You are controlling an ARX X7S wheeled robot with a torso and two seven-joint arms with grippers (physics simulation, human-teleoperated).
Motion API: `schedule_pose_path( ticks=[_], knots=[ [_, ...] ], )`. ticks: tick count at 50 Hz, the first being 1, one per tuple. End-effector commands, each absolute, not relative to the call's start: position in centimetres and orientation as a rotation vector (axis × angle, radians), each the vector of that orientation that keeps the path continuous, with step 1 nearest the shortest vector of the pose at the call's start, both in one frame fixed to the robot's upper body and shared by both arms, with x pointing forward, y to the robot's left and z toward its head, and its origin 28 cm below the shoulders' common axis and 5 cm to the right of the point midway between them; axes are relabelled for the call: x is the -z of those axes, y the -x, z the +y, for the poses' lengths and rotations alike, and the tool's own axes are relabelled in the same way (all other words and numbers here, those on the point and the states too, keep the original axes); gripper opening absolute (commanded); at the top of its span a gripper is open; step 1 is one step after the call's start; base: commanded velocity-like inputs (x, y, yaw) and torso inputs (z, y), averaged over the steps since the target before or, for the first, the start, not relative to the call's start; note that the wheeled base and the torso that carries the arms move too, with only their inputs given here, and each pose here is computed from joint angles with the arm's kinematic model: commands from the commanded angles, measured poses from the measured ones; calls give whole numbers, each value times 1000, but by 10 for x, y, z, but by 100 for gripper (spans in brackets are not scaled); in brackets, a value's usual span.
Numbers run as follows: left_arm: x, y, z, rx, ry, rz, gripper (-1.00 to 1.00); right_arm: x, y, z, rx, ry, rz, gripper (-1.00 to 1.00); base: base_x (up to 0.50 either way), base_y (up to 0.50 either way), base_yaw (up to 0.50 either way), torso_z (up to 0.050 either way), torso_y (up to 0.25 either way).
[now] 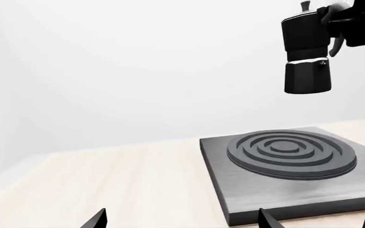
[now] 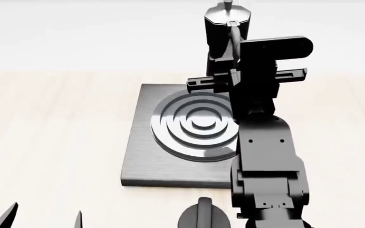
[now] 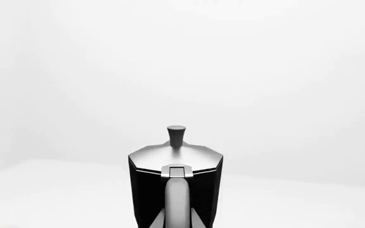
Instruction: Put the moka pot on the stove.
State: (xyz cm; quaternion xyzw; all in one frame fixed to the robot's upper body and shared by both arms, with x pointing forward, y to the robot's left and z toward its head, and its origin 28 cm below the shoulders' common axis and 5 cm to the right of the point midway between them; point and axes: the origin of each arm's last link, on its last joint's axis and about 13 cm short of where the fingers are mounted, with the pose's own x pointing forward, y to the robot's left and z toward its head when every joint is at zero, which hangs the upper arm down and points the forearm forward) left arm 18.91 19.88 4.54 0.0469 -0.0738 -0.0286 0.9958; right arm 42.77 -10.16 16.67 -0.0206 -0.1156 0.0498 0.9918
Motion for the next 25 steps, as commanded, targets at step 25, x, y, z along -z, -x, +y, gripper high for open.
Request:
schedule_pose_path(
  ticks=[25],
  knots=[
    [-44, -190, 200, 56, -82, -146, 100, -153, -424, -89, -152, 24, -166, -100, 0, 0, 0, 0, 1]
  ],
)
